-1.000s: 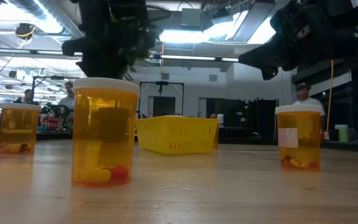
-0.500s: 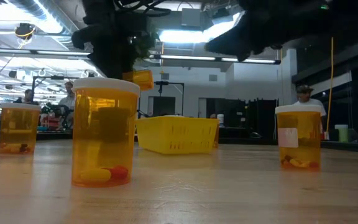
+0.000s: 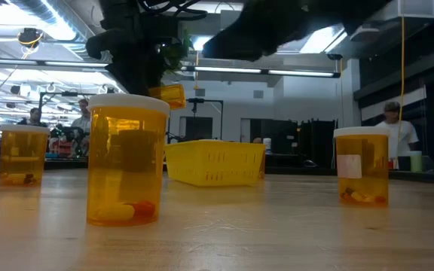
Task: Pick and place pill bottles into a basket
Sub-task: Put the pill bottle into the bin
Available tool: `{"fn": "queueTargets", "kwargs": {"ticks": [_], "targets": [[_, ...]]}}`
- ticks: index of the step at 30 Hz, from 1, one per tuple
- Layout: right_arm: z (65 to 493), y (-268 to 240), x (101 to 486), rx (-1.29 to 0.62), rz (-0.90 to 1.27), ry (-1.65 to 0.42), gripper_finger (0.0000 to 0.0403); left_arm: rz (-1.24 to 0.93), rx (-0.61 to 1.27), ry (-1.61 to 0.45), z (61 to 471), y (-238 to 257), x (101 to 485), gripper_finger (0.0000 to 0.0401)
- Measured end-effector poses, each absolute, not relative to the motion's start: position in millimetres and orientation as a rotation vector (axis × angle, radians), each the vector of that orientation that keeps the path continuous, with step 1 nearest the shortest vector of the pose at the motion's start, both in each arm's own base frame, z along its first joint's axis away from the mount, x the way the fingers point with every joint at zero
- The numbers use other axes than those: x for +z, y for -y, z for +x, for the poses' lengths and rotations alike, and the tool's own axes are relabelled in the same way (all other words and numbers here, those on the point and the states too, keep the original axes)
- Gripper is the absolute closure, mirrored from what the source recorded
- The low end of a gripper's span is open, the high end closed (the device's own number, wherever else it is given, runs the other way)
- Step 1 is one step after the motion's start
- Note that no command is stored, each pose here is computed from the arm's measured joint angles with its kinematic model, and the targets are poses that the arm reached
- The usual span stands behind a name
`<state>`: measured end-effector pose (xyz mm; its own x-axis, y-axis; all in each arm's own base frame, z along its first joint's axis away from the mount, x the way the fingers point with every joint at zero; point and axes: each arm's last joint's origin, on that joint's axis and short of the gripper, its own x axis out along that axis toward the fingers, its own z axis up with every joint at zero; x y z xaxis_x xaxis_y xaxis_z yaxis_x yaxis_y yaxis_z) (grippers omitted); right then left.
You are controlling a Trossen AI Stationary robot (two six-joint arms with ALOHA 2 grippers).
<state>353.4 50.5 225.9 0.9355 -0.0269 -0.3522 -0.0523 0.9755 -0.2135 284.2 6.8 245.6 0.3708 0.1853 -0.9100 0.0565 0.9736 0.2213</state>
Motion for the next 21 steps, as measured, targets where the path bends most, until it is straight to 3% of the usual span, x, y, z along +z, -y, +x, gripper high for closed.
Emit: {"fn": "queueTargets", "kwargs": {"ticks": [10,21], "targets": [[386.9,-54.6,233.8,0.014,-0.327,-0.499,0.0189,0.226,0.082,-1.195,283.9,-6.6,245.4,0.0185],[376.5,-52.1,236.0,0.009,-0.294,-0.584,0.0179,0.163,0.119,-1.202,282.5,-0.3,244.9,0.0185]]}}
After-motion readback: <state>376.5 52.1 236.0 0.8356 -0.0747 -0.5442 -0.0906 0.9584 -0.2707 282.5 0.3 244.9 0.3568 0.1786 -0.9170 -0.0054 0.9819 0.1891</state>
